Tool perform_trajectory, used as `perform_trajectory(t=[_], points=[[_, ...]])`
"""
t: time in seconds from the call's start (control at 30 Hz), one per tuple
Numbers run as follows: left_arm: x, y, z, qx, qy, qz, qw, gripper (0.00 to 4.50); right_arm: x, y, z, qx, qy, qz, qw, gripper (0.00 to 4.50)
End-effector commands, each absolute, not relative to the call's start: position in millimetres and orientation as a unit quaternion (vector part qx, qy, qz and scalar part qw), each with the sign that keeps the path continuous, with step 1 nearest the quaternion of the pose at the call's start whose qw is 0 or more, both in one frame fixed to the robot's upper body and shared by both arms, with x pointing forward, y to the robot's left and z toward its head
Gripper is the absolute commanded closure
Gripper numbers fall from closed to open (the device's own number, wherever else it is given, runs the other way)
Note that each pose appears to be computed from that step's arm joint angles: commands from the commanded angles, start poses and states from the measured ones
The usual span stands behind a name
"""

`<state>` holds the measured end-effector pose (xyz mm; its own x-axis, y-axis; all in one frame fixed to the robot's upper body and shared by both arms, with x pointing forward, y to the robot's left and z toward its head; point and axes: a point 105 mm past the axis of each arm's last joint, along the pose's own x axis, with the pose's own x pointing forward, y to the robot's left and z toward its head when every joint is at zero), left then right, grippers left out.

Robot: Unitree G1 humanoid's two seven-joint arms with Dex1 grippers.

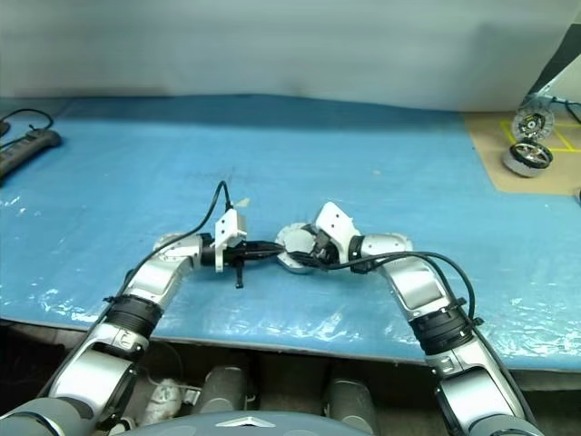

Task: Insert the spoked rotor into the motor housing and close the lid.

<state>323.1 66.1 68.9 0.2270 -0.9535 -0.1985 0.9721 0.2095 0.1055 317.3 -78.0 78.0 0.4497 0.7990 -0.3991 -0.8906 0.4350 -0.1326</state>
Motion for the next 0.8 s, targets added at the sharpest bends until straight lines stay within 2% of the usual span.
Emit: perform_trajectory(t=[0.03,0.1,0.13,0.27,0.57,0.67,0.8], points=[[325.9,60.5,57.2,0.115,0.065,-0.618,0.775,4.5,307.6,-79.1,54.4,-0.121,0.188,0.51,0.831,0.82],[328.0,60.3,57.6,0.116,0.063,-0.616,0.776,4.5,306.4,-77.7,60.4,-0.099,0.185,0.516,0.83,0.18],[328.8,60.3,57.7,0.117,0.062,-0.616,0.777,4.5,306.0,-77.7,62.3,-0.096,0.184,0.517,0.83,0.04],[330.7,60.6,57.7,0.116,0.061,-0.614,0.779,4.5,307.9,-76.8,87.1,-0.044,0.174,0.516,0.838,0.04],[334.5,59.2,55.9,0.116,0.062,-0.612,0.779,4.5,320.4,-91.1,155.3,0.014,0.061,0.479,0.876,0.04],[334.7,59.9,53.6,0.116,0.063,-0.613,0.779,4.5,321.7,-98.4,164.2,0.045,0.051,0.464,0.883,0.04],[333.3,61.7,48.9,0.118,0.065,-0.615,0.777,4.5,320.4,-113.5,156.9,0.109,0.082,0.431,0.892,0.04]])
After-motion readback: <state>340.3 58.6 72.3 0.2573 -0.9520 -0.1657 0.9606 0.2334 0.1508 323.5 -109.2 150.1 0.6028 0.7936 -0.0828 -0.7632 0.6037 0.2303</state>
